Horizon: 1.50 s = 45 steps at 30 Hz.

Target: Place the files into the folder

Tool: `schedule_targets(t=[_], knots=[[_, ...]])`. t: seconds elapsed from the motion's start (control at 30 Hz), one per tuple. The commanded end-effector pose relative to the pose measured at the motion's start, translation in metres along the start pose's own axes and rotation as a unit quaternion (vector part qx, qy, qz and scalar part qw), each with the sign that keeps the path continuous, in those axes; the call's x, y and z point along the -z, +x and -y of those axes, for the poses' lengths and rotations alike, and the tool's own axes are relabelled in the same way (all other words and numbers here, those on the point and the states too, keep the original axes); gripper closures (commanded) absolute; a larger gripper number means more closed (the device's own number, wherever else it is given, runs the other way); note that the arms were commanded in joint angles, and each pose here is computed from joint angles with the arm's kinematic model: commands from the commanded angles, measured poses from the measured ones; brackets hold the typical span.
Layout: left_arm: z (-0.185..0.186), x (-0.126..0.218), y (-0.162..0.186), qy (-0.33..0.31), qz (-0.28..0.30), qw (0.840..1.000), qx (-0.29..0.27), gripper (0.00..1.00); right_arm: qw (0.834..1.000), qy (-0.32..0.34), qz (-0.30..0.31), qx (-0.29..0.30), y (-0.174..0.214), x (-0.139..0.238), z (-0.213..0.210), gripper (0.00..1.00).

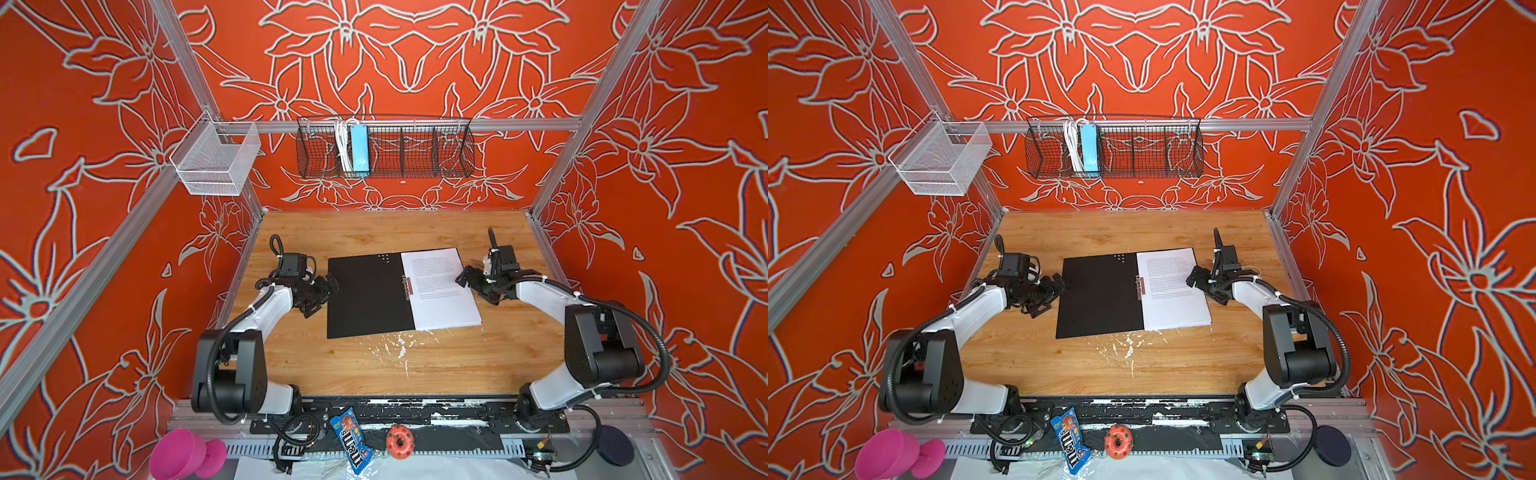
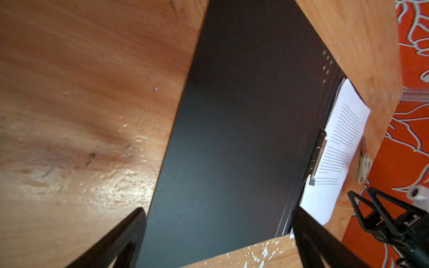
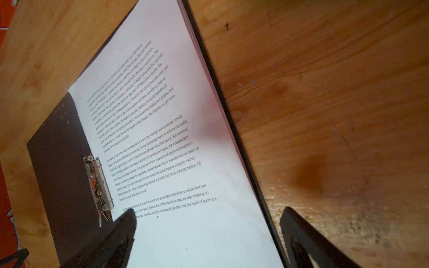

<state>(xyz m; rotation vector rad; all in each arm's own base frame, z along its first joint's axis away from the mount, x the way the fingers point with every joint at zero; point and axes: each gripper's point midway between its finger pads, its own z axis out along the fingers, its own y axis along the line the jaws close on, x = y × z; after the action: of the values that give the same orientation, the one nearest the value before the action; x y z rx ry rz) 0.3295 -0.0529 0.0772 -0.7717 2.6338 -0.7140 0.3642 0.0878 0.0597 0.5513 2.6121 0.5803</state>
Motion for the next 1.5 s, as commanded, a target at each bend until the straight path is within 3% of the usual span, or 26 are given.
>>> schedule_targets(t=[0.0, 0.27, 0.63, 0.77, 1.07, 1.47], knots=[[-0.005, -0.006, -0.002, -0.021, -0.021, 0.999, -0.015, 0.02, 1.0, -0.008, -0.022, -0.002, 0.01, -0.008, 0.002, 0.02], [-0.02, -0.026, -0.017, -0.065, -0.037, 0.997, -0.03, 0.02, 0.999, -0.002, -0.037, -0.007, 0.015, -0.015, 0.009, 0.04], [-0.021, -0.065, 0.001, -0.032, -0.131, 0.991, -0.023, 0.02, 0.995, -0.045, -0.089, -0.018, 0.029, -0.036, 0.0, 0.05], [-0.002, -0.072, 0.01, 0.035, -0.165, 0.986, -0.008, 0.02, 0.993, -0.06, -0.104, -0.022, 0.033, -0.042, -0.004, 0.06], [0.1, -0.005, -0.008, 0.222, -0.139, 0.964, -0.036, 0.02, 0.991, -0.068, -0.116, -0.009, 0.039, -0.046, -0.014, 0.08], [0.19, 0.071, 0.022, 0.292, -0.117, 0.941, -0.125, 0.02, 0.99, -0.076, -0.118, -0.006, 0.041, -0.043, -0.021, 0.09]])
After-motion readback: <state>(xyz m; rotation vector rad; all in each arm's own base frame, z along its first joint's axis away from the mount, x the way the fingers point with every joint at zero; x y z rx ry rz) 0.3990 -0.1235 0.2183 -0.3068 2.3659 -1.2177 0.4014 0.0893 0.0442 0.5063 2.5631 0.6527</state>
